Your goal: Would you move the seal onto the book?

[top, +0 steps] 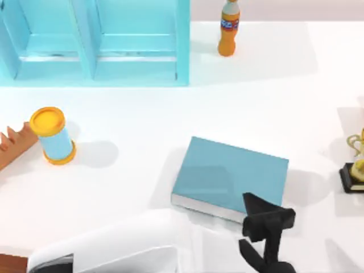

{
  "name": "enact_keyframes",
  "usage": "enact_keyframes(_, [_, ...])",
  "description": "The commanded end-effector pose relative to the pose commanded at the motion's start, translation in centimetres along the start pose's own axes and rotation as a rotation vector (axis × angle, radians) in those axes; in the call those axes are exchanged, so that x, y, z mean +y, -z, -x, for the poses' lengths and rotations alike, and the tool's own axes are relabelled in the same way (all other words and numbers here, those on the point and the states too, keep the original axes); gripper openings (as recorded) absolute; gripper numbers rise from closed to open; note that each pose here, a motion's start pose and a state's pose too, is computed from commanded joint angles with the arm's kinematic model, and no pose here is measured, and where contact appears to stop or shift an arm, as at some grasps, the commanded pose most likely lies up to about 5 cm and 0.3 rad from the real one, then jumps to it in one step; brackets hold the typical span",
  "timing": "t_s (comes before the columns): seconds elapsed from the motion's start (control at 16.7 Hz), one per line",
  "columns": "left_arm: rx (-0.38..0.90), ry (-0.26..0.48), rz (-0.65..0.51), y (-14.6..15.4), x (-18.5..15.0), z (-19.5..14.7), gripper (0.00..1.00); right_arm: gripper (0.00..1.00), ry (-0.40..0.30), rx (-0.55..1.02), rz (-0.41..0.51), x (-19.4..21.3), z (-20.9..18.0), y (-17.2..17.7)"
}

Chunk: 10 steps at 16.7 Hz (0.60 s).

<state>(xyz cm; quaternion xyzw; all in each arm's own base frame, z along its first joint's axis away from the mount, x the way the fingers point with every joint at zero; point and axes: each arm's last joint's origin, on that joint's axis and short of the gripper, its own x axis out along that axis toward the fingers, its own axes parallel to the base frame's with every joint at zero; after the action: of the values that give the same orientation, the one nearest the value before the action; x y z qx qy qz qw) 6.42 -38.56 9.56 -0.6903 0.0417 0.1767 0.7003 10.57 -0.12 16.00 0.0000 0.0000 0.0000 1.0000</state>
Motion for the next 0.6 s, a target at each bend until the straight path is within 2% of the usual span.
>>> enact_keyframes(0.3, [-0.024, 0.032, -0.017, -1.5, -0.1, 3.2, 1.0, 1.0, 0.0, 0.0, 0.0, 0.0, 0.0, 0.0])
enact_keyframes(0.6, [-0.027, 0.044, -0.014, -1.9, -0.2, 4.2, 1.0, 1.0, 0.0, 0.0, 0.0, 0.0, 0.0, 0.0])
